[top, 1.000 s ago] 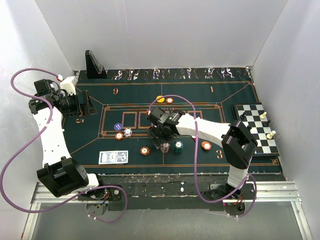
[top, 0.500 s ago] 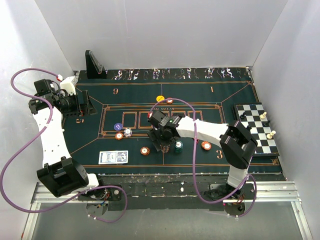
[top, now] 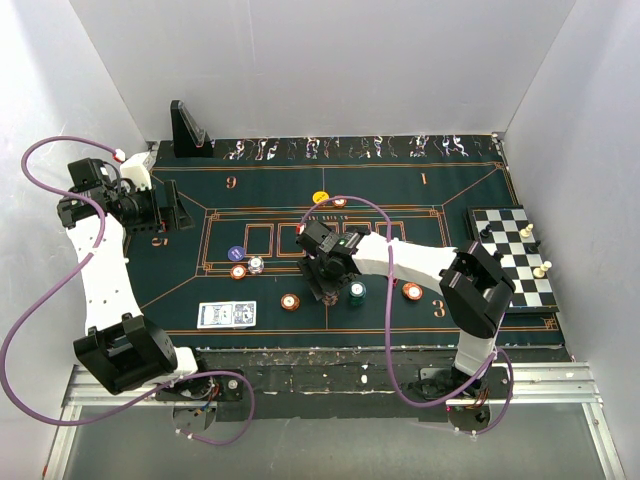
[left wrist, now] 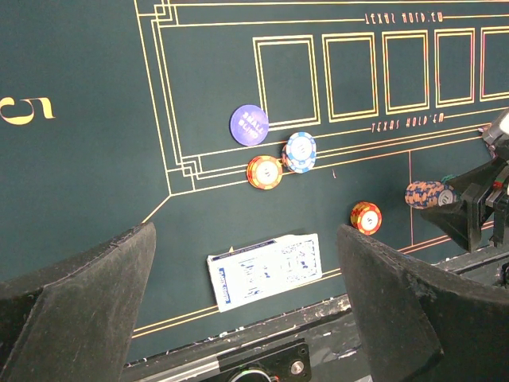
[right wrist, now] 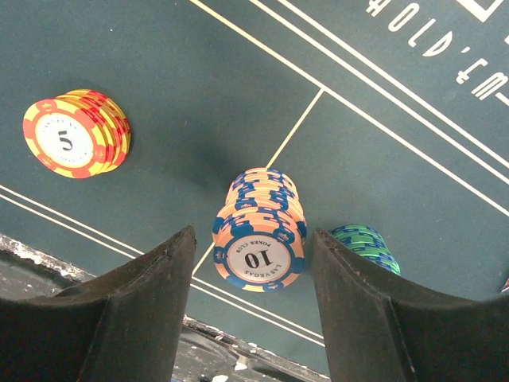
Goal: Distribute texas hold em gaming equipment
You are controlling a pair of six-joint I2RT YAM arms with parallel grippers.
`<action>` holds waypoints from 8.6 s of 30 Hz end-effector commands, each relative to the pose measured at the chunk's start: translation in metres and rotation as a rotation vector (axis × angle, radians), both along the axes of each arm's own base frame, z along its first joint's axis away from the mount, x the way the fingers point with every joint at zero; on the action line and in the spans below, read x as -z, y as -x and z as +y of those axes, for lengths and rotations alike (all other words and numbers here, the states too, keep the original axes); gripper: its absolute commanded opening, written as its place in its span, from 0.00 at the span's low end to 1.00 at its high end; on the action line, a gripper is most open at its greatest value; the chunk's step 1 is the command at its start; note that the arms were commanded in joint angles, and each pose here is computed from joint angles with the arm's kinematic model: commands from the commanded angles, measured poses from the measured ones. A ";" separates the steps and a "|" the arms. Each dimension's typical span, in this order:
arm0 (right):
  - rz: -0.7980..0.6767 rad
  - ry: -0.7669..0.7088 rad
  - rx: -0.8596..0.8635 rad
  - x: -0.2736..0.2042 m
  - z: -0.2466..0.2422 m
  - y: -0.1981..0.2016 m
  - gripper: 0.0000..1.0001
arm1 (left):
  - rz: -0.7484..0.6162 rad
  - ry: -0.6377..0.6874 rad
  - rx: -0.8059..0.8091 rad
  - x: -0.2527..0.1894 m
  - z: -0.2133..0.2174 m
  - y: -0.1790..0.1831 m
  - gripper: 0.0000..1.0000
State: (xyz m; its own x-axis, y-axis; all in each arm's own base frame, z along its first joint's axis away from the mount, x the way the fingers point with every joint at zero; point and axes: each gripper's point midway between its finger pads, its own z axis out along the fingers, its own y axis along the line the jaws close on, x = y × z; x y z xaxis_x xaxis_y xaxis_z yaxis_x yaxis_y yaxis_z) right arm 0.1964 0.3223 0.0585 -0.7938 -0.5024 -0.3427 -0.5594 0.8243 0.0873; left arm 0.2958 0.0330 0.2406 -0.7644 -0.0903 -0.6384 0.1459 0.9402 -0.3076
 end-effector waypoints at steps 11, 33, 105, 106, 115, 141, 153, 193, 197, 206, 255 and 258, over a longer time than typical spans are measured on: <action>0.005 0.014 0.008 0.005 -0.003 0.001 0.60 | -0.051 -0.017 -0.003 -0.014 0.000 0.000 0.98; -0.117 -0.040 0.016 -0.059 -0.001 -0.026 0.20 | -0.050 -0.017 -0.002 -0.015 0.001 0.000 0.98; -0.128 -0.086 0.076 -0.069 0.013 -0.058 0.89 | -0.027 0.021 -0.006 0.005 -0.006 0.006 0.98; -0.104 -0.083 0.059 -0.064 0.015 -0.048 0.89 | -0.026 0.022 -0.008 0.006 -0.006 0.007 0.98; -0.031 -0.002 0.015 -0.027 0.014 -0.024 0.91 | -0.039 0.008 -0.006 0.001 -0.008 0.013 0.98; 0.064 0.072 0.009 0.022 0.004 -0.003 0.64 | -0.042 0.016 -0.005 0.000 -0.008 0.009 0.98; 0.048 0.066 0.014 0.014 0.003 -0.003 0.52 | -0.038 0.012 -0.006 0.002 -0.008 0.010 0.98; -0.119 -0.043 0.513 -0.080 -0.149 -0.104 0.35 | -0.021 0.037 0.009 0.011 -0.010 0.010 0.98; -0.092 -0.010 0.590 -0.059 -0.176 -0.099 0.35 | -0.015 0.045 0.011 0.013 -0.011 0.009 0.98; -0.060 0.031 0.719 -0.028 -0.217 -0.102 0.34 | -0.005 0.046 0.015 0.016 -0.011 0.009 0.98; -0.120 0.029 0.836 -0.044 -0.224 -0.108 0.80 | -0.013 0.035 0.019 0.015 -0.011 0.012 0.98; -0.165 -0.050 0.715 -0.078 -0.184 -0.100 0.84 | -0.013 0.039 0.012 0.014 -0.011 0.011 0.98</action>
State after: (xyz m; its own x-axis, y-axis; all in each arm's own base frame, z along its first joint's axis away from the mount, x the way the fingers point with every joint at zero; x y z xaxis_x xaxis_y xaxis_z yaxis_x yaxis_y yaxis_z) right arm 0.2925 0.0948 0.0738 -0.9038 0.2033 -0.3764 0.2203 0.9754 -0.0021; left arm 0.2853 0.0232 0.2181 -0.7782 -0.1078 -0.6187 0.1489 0.9254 -0.3484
